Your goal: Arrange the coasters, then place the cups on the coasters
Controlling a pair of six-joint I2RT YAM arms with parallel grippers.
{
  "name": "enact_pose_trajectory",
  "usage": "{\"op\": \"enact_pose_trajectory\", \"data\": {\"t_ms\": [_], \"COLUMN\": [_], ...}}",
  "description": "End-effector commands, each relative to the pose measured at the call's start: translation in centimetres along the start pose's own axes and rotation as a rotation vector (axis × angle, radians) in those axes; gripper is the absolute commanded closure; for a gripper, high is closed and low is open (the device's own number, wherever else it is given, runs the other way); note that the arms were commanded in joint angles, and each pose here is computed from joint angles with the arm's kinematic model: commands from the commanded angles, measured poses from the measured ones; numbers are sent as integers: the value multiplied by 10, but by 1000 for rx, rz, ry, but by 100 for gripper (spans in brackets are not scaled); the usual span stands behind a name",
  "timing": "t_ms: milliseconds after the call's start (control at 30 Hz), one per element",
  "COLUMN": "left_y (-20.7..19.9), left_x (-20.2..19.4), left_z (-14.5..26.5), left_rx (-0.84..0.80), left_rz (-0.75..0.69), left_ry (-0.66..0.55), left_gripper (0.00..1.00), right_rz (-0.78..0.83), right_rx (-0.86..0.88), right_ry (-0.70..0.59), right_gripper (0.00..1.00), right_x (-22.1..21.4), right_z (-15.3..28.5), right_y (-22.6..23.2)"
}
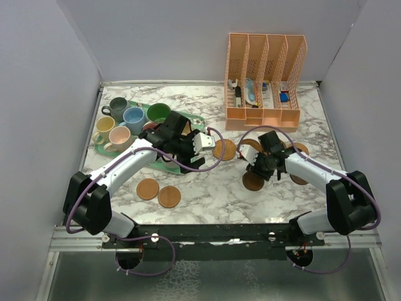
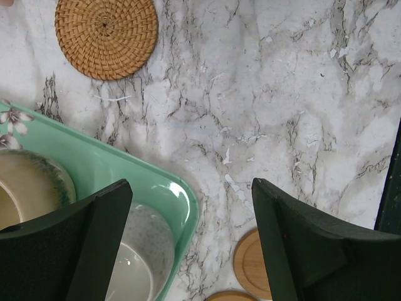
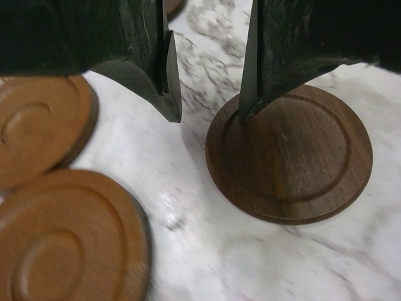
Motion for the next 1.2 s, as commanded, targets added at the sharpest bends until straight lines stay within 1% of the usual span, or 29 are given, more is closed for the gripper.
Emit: {"op": "enact_pose_trajectory", "data": {"t_ms": [0,433,733,867,1167], "left_y": [-3,-4,-4,-3,-2], "left_x": [6,4,3,2,2], "left_z": [7,8,7,7,5], "left_rx": [0,4,2,2,-1], "left_rz": [-10,-16,-15,-13,-9], "left_ry": [-42,-41,-38,-36,-30], "left_gripper": [19,19,18,18,18], "right_rz": [14,-29,-57,-93,-179], "right_rx": [-23,-119,-114,-70,9], "right_ry": [269,335,325,289,144], "right_gripper": [58,59,59,59,59], "right_x": [-66,-100,-104,-97,-76], "right_z": [0,17,18,14,10], "right_y": [-4,-38,-46,-44,-34]}}
Point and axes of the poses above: each gripper's point midway between its finger pads, its own z axis back along the fingers, its own y axis along the line the jaws close on, x = y × z, the point moved 5 cm from there along z, back along the fingers, and after that the axes turned 5 degrees about -z, right-handed, at the moved point
